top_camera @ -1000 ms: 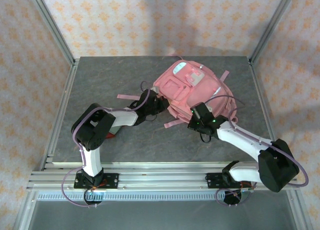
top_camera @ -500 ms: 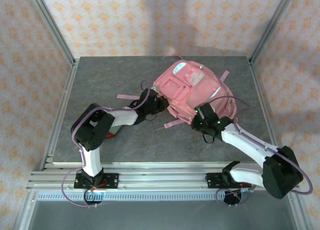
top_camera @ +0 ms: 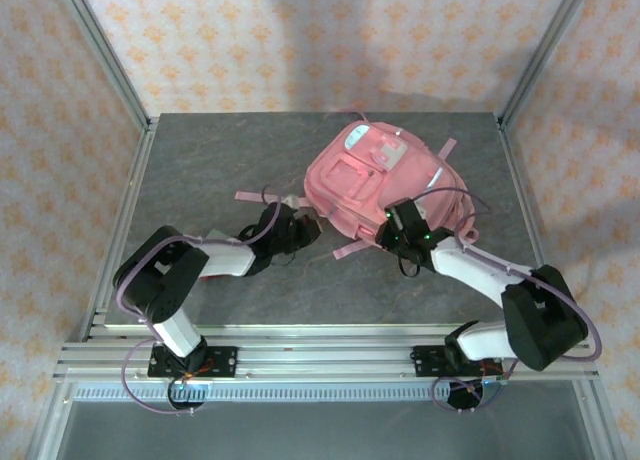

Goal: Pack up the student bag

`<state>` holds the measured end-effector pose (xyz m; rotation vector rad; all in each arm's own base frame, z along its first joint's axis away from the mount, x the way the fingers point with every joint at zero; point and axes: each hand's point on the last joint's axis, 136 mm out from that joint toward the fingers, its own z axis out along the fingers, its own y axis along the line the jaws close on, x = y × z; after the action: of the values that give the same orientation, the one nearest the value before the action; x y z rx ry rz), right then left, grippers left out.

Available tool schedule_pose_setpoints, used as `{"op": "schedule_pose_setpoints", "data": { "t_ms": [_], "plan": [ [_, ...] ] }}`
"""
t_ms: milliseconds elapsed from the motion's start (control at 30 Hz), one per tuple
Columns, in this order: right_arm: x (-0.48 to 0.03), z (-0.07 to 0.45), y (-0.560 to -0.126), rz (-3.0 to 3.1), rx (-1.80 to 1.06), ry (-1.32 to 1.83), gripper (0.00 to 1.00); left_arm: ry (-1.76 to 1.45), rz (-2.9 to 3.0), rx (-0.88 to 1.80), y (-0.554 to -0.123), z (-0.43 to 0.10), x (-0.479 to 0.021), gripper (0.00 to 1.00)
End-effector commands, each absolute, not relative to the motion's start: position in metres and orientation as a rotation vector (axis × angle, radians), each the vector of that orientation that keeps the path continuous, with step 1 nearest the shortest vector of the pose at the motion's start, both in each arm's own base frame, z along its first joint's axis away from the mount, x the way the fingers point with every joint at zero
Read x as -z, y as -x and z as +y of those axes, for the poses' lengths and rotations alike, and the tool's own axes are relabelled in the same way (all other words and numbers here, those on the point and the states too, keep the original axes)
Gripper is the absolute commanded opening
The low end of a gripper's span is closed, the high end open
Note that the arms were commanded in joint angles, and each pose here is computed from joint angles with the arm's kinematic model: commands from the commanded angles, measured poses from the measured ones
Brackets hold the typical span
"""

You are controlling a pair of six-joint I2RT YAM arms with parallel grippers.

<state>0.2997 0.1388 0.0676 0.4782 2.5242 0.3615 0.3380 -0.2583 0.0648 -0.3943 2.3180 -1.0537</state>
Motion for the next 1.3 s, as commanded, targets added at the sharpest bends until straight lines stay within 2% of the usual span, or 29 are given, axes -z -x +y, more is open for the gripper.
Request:
{"op": "schedule_pose_setpoints", "data": {
  "t_ms": [0,100,133,167,200,267,333,433,500,533,733,833,1000,1133,1200,1267],
  "plan": [
    [-0.096,0.140,-0.337,2.393,-0.333,-0.431,0.37,0.410,2.276,1.118,-0.323,-0.258,-0.075,0.00],
    [-0.102,0.126,-0.345,2.358,-0.233,-0.462,0.30,0.393,2.259,1.120,-0.316,-0.259,-0.085,0.00],
    [-0.104,0.121,-0.345,2.341,-0.206,-0.479,0.25,0.386,2.249,1.117,-0.316,-0.259,-0.091,0.00],
    [-0.106,0.118,-0.344,2.329,-0.194,-0.490,0.15,0.370,2.238,1.111,-0.317,-0.261,-0.098,0.00],
    [-0.109,0.117,-0.342,2.323,-0.204,-0.497,0.11,0.359,2.226,1.106,-0.320,-0.262,-0.107,0.00],
    [-0.111,0.119,-0.334,2.321,-0.263,-0.504,0.11,0.326,2.198,1.091,-0.328,-0.265,-0.126,0.01],
    [-0.112,0.120,-0.325,2.317,-0.313,-0.523,0.16,0.286,2.174,1.061,-0.338,-0.269,-0.145,0.12],
    [-0.109,0.119,-0.311,2.322,-0.358,-0.554,0.29,0.223,2.167,1.004,-0.357,-0.279,-0.163,0.24],
    [-0.104,0.124,-0.305,2.343,-0.392,-0.547,0.32,0.195,2.169,0.976,-0.369,-0.286,-0.167,0.35],
    [-0.100,0.127,-0.303,2.355,-0.400,-0.541,0.33,0.185,2.170,0.967,-0.374,-0.290,-0.168,0.36],
    [-0.085,0.142,-0.302,2.381,-0.431,-0.500,0.32,0.167,2.197,0.958,-0.401,-0.313,-0.158,0.38],
    [-0.081,0.136,-0.310,2.366,-0.359,-0.500,0.39,0.175,2.200,0.958,-0.410,-0.319,-0.151,0.39],
    [-0.070,0.131,-0.324,2.369,-0.266,-0.501,0.39,0.163,2.235,0.935,-0.420,-0.327,-0.138,0.39],
    [-0.059,0.126,-0.327,2.387,-0.203,-0.510,0.36,0.158,2.241,0.932,-0.424,-0.329,-0.136,0.39],
    [-0.060,0.127,-0.326,2.379,-0.220,-0.504,0.31,0.155,2.243,0.929,-0.424,-0.330,-0.136,0.38],
    [-0.063,0.126,-0.326,2.359,-0.229,-0.505,0.21,0.157,2.245,0.924,-0.425,-0.329,-0.134,0.38]
  ]
}}
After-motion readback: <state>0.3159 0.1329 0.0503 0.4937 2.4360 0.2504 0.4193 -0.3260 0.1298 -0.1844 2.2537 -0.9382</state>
